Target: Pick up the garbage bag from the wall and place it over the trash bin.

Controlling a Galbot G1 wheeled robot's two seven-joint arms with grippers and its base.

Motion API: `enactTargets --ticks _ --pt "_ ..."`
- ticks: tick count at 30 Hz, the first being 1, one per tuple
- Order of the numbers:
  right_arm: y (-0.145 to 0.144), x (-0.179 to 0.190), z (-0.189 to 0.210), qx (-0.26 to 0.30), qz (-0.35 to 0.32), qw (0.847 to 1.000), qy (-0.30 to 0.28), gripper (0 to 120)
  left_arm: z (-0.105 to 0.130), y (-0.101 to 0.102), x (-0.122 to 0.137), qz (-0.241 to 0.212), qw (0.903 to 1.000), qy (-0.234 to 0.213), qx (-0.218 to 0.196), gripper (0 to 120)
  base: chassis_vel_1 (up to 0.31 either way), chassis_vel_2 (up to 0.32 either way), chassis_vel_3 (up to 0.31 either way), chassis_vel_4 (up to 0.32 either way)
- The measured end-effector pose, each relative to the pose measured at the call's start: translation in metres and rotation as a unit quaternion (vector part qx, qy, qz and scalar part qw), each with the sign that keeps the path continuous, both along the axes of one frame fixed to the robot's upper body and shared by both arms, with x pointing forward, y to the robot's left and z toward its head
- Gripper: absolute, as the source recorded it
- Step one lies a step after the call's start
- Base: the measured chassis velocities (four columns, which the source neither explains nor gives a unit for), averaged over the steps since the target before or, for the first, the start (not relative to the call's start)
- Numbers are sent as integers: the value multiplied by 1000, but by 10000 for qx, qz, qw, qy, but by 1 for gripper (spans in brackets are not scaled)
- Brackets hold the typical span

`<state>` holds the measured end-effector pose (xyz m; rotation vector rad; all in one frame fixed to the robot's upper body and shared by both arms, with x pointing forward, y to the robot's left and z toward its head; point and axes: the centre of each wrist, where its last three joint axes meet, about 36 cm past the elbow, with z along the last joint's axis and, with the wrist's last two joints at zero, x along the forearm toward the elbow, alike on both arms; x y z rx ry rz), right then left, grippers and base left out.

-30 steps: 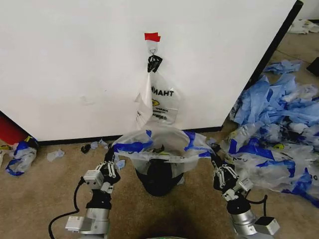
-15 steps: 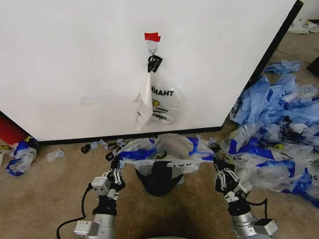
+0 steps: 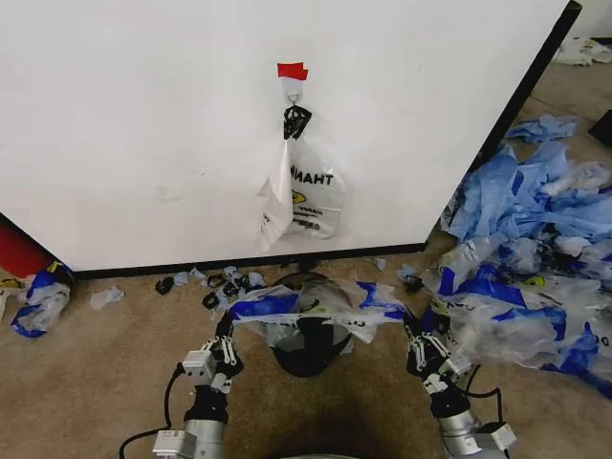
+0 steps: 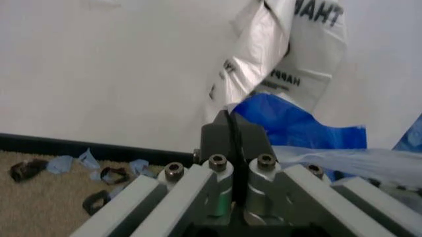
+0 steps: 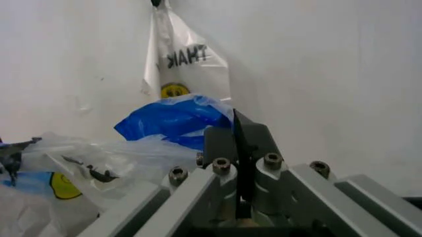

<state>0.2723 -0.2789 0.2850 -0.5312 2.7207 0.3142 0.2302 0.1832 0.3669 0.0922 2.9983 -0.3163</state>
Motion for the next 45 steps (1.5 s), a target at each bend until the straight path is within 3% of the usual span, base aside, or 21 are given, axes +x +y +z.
enactTargets --ticks 12,33,45 --pt "0 19 -8 -194 161 9996 -115 0 -11 4 13 34 10000 -55 0 0 0 0 0 0" --pt "-24 -23 -31 -325 868 9952 308 0 -21 1 -28 -197 9993 70 301 0 0 0 0 0" --pt "-57 -30 -39 -556 693 9946 538 0 -28 12 -40 -178 9985 195 472 0 0 0 0 0"
